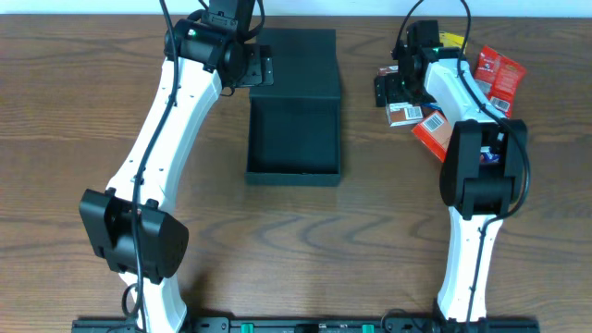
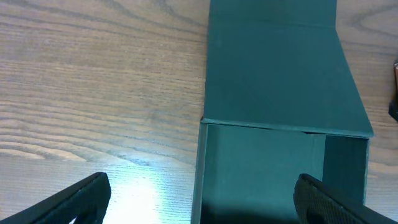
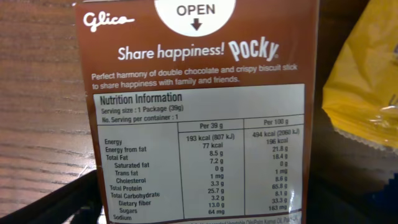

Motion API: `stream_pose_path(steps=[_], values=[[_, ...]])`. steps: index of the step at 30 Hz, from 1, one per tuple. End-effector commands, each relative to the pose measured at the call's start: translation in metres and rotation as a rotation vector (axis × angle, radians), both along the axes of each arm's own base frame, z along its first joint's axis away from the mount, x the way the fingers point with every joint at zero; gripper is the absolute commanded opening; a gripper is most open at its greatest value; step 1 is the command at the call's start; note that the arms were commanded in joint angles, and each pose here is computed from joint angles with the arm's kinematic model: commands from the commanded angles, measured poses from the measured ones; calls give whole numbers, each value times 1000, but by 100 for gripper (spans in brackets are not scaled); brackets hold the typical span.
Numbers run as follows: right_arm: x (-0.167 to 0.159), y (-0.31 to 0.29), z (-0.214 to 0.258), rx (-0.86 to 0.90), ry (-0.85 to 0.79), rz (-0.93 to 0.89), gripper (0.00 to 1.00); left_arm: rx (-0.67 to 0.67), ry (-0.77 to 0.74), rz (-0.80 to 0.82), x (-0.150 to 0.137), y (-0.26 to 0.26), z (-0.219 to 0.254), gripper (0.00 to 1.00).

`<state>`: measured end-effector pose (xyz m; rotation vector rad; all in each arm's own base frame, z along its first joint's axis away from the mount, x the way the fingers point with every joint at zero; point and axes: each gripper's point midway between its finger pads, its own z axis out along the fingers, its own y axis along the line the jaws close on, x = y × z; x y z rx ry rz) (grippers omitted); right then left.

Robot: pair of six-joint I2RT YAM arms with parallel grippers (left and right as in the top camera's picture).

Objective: Pack container
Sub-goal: 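Reach right gripper to the brown Pocky box and grasp it, then carry the Pocky box with right gripper into the black box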

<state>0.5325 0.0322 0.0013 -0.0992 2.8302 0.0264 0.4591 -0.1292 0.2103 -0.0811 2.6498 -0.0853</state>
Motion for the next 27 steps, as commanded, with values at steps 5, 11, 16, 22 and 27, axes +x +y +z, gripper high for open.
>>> stream_pose_path(steps=[5,11,16,22,27], values=[[-2,5,-7,18,22,-7,79,15,-29,13,4,10,11,95],[0,7,0,42,23,-45,72,15,-29,39,7,23,11,95],[10,14,29,44,-1,-32,70,16,-29,60,9,33,10,95],[12,47,75,59,-20,-8,68,26,-28,75,12,47,10,96],[-15,96,94,86,50,16,64,87,-25,134,13,76,10,95]])
